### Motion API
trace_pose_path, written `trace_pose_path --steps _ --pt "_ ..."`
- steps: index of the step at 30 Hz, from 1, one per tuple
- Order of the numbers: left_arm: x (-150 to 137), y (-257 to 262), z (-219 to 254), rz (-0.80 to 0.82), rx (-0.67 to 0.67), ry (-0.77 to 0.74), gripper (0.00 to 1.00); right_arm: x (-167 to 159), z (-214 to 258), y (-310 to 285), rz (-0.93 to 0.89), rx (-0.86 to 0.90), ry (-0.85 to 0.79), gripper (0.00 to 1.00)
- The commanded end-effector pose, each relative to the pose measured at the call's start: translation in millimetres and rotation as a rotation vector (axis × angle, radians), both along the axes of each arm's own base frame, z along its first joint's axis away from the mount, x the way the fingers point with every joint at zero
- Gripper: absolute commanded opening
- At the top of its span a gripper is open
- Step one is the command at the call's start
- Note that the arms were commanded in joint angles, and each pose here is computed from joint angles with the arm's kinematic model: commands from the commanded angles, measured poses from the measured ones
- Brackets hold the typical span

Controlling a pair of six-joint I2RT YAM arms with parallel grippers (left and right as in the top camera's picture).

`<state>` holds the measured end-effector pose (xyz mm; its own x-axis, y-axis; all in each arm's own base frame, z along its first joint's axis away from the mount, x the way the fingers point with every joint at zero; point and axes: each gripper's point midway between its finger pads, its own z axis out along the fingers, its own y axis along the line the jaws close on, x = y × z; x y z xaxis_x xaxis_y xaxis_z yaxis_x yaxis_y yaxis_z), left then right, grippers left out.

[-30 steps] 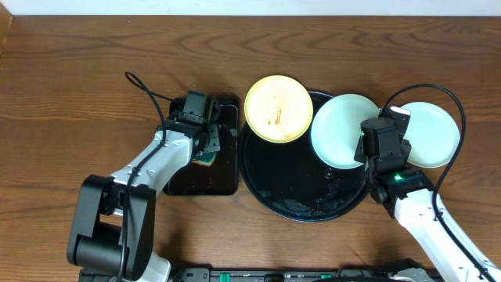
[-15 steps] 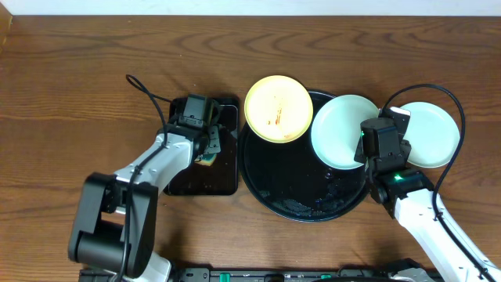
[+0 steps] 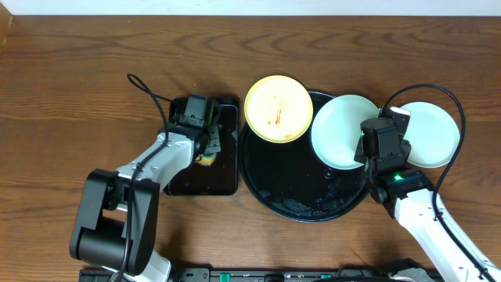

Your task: Clean dirty plates on tray and stack at the side

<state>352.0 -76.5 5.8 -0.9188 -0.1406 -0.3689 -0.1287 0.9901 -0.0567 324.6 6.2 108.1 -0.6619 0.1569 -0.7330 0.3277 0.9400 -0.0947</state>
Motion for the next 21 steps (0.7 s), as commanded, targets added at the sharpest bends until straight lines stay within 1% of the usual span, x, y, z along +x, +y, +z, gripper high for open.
trace_pose_path --steps 1,8,16,17,18,19,20,21 --pt "-16 -1 -7 -0.008 -0.014 0.042 0.08 4 8 -2 -0.023 0.009 -0.027 0.01" --pt "-12 -2 31 -0.005 -0.039 -0.045 0.07 4 8 -2 -0.023 0.009 -0.027 0.01" --pt "-14 -1 32 -0.006 -0.036 -0.041 0.07 4 8 -2 -0.021 0.009 -0.027 0.01" --pt "-14 -1 32 -0.006 -0.036 -0.042 0.12 4 8 -2 -0.021 0.009 -0.028 0.01" --pt "-14 -1 32 -0.006 -0.036 -0.042 0.29 4 8 -2 -0.021 0.009 -0.027 0.01" --pt "-14 -1 32 -0.006 -0.036 -0.042 0.49 3 9 -2 -0.021 0.01 -0.027 0.01" --pt "-14 -1 32 -0.006 -0.037 -0.044 0.55 3 9 -2 -0.021 0.01 -0.028 0.01" --pt "-13 -1 32 -0.006 -0.037 -0.044 0.57 3 9 -2 -0.021 0.01 -0.029 0.01"
